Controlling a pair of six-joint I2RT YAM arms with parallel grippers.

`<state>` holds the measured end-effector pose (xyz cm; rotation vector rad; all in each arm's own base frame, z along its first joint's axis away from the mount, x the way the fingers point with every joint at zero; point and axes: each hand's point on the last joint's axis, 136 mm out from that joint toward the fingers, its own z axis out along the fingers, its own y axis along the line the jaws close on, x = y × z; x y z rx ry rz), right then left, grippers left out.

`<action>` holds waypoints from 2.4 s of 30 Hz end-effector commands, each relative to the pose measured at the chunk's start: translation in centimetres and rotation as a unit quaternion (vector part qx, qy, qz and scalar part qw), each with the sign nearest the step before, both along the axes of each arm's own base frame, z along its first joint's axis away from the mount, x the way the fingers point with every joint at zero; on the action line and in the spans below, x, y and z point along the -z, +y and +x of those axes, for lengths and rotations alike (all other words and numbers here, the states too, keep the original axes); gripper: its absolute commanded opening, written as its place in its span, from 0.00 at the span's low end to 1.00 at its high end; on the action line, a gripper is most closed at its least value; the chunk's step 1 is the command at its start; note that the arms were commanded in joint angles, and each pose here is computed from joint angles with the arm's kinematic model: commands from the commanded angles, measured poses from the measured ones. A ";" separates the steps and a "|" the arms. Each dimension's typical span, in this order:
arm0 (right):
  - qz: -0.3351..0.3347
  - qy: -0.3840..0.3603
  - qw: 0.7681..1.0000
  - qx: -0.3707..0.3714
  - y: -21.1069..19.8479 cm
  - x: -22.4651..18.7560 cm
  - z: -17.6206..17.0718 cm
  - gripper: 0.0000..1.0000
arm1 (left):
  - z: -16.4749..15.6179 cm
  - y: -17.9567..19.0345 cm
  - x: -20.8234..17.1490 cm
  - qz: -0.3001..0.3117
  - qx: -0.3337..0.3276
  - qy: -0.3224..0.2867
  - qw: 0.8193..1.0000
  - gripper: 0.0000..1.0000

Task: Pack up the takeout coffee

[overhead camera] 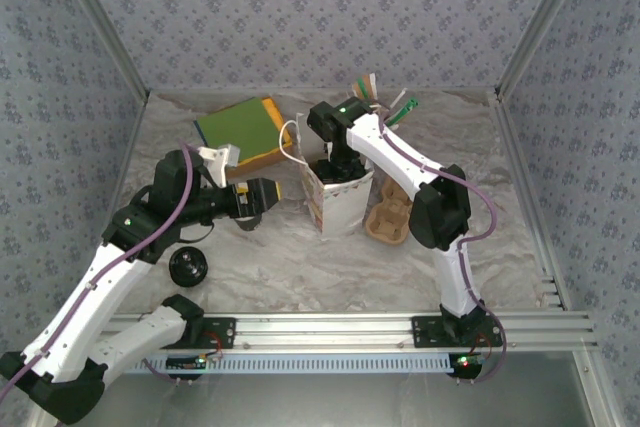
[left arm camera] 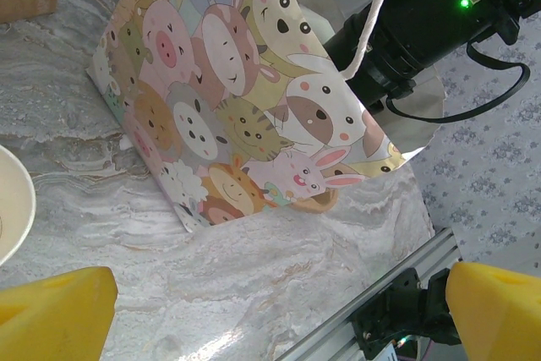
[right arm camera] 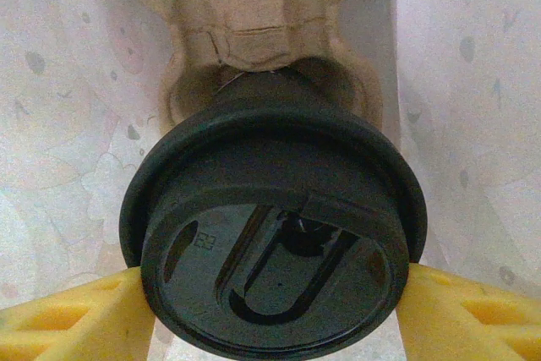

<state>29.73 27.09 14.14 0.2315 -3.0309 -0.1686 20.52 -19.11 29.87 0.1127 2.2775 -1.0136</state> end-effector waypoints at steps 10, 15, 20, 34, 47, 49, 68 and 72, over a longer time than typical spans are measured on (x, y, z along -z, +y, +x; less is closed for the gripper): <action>0.000 0.001 1.000 -0.007 0.8 -0.1 -0.4 0.72 | -0.5 0.3 -0.9 -0.002 0.002 -0.016 1.000 1.00; 0.000 -0.001 1.000 -0.006 0.8 -0.2 -0.4 0.73 | -0.5 0.3 -1.0 -0.003 0.001 -0.018 1.000 1.00; -0.002 0.000 1.000 -0.006 0.7 -0.1 -0.4 0.76 | -0.5 0.3 -0.9 -0.002 0.002 -0.017 1.000 1.00; -0.003 0.001 1.000 -0.007 0.7 -0.1 -0.4 0.77 | -0.4 0.2 -1.0 -0.003 0.002 -0.017 1.000 1.00; -0.004 -0.001 1.000 -0.006 0.5 -0.2 -0.4 0.77 | -0.4 0.2 -0.9 0.000 0.003 -0.016 1.000 1.00; -0.003 0.000 1.000 -0.006 0.6 -0.2 -0.4 0.78 | -0.3 0.2 -0.9 0.000 0.003 -0.017 1.000 1.00; -0.003 -0.003 1.000 -0.005 0.5 -0.6 -0.6 0.79 | -0.4 0.2 -0.8 -0.001 0.002 -0.016 1.000 1.00; -0.003 -0.004 1.000 -0.005 0.6 -0.7 -0.7 0.79 | -0.5 0.2 -0.7 -0.001 0.002 -0.015 1.000 1.00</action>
